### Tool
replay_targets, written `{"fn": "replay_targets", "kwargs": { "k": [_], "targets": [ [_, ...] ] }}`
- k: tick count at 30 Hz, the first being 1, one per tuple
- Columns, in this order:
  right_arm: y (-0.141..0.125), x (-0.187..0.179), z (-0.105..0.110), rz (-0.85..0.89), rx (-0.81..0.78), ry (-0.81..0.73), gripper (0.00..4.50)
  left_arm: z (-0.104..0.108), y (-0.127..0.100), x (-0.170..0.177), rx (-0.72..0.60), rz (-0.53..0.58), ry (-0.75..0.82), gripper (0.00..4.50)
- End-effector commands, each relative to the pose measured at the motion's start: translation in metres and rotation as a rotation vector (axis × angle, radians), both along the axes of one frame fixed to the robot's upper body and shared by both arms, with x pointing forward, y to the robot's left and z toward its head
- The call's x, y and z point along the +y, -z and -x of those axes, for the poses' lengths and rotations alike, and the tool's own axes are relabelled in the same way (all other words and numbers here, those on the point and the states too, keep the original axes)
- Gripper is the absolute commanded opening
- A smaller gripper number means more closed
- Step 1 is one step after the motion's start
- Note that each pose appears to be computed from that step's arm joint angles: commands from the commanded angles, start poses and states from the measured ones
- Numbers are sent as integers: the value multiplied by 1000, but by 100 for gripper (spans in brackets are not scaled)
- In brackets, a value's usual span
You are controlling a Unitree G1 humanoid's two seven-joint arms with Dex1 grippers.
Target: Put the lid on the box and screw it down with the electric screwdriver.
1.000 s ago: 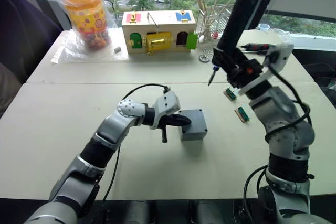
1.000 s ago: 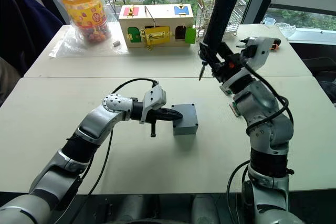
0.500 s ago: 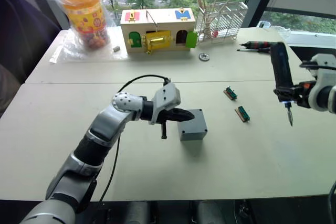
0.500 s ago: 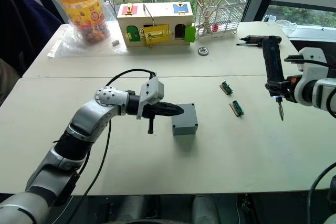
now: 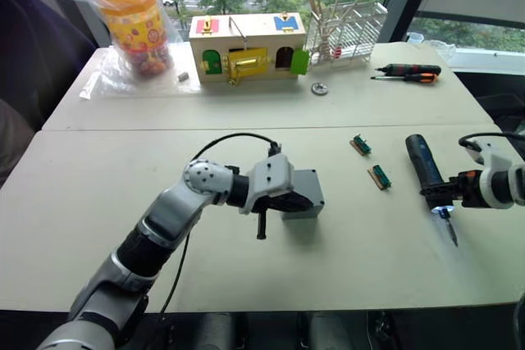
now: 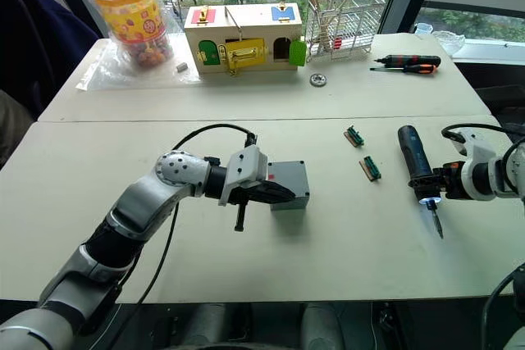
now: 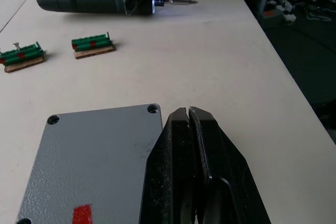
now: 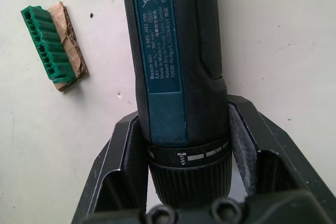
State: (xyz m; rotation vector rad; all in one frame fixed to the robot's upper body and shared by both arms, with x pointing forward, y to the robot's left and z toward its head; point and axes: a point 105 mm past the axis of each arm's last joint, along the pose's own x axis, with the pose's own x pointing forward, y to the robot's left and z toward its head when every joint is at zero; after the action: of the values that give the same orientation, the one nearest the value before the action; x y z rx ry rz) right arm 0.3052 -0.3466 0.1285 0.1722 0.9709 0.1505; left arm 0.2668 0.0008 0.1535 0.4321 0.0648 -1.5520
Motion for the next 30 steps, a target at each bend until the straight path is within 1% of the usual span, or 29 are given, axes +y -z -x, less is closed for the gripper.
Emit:
{"fn": "replay_targets", "kwargs": {
  "k": [1,3,5,6,7,8,11,15,16,17,19,21,24,26,27,28,30],
  "targets": [
    [-13,-6,-6,13,-40,-8,174,-1,-12,4,-33,30,-27,0],
    [-11,-7,-6,16,-33,-10,174,-4,-12,6,-31,33,-44,0],
    [-9,-9,-7,30,-29,-9,276,-9,-11,11,-31,23,-71,0],
    [-9,-9,-7,33,-30,-11,300,-12,-12,13,-35,25,-85,0],
    [-10,-9,-8,35,-34,-10,349,-16,-14,14,-40,31,-100,0],
    [-11,-9,-9,36,-40,-9,386,-19,-16,15,-47,39,-116,0],
    [-14,-10,-11,46,-61,-11,386,-31,-22,18,-61,63,-162,0],
    [-15,-11,-12,49,-71,-4,386,-38,-25,20,-67,77,-184,0],
    [-22,-11,-15,57,-102,-12,386,-45,-28,24,-69,93,-214,0],
    [-37,-11,-20,77,-161,-29,386,-54,-32,31,-66,113,-258,0],
    [-68,-3,-27,90,-274,-72,386,-67,-32,44,-56,126,-327,0],
    [-87,4,-32,108,-345,-94,386,-72,-26,53,-55,104,-358,0],
    [-104,22,-36,116,-413,-140,386,-76,-14,62,-51,54,-380,0],
    [-107,42,-35,82,-433,-205,386,-75,-7,64,-35,32,-375,0],
    [-102,57,-32,72,-424,-274,386,-72,-3,63,-25,21,-364,0],
    [-95,72,-26,68,-415,-360,386,-71,1,63,-19,9,-355,0],
    [-74,106,-6,68,-386,-581,386,-69,12,63,-21,-39,-348,0]
  ]
}}
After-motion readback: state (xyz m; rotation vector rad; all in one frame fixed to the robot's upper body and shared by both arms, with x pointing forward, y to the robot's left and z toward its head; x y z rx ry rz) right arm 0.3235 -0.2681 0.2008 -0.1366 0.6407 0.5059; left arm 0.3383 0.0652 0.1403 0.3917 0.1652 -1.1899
